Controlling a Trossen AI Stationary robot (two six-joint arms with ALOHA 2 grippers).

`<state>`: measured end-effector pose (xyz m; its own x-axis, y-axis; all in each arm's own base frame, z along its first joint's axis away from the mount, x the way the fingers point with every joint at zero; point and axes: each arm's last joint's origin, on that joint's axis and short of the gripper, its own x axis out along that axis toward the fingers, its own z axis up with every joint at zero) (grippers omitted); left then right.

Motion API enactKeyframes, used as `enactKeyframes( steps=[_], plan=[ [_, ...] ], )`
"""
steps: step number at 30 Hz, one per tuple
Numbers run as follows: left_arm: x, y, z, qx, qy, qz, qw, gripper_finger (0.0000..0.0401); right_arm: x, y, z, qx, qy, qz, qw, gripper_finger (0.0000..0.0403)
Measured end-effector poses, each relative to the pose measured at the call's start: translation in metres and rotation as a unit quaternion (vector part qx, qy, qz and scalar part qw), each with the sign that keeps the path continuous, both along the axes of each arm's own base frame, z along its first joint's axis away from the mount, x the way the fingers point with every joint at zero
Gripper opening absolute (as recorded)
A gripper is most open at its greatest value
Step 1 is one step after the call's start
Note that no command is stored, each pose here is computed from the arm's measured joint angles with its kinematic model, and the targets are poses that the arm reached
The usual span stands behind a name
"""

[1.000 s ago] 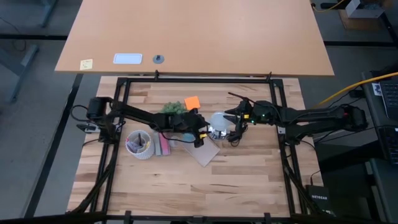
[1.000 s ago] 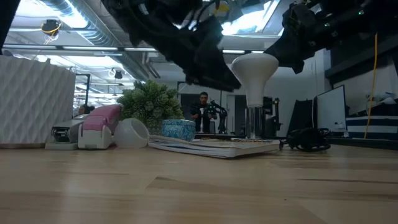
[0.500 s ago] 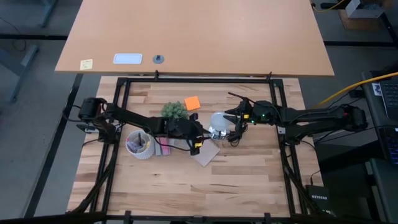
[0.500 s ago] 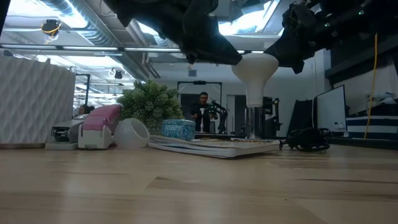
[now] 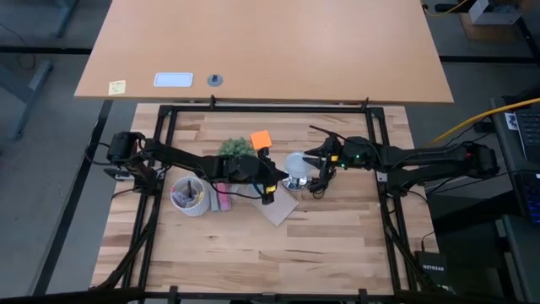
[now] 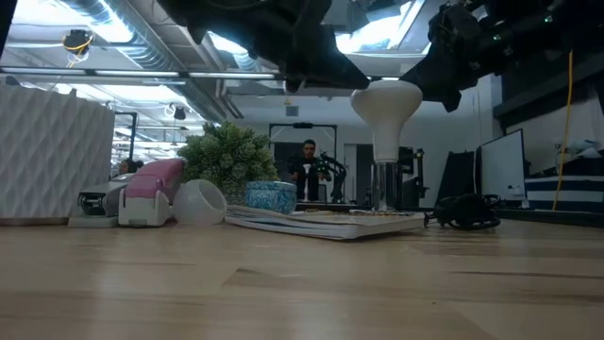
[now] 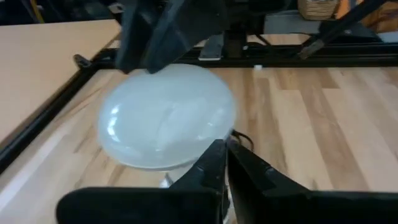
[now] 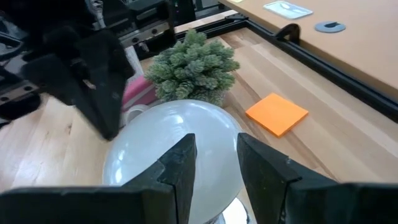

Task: Screw lightbulb
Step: Insert the lightbulb into the silver lamp socket

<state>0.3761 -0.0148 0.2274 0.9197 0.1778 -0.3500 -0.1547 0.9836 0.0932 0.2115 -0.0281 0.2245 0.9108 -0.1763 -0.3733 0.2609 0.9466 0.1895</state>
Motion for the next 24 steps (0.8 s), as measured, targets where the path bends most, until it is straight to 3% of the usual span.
enactKeyframes(
  steps=[24],
  plan=[
    [-0.0034,0.0083,-0.0040,0.042,0.022,0.110,0.993,0.0004,0.0000,0.0007,-0.0002,0.010,-0.001,0.008,1.000,0.0127]
  ],
)
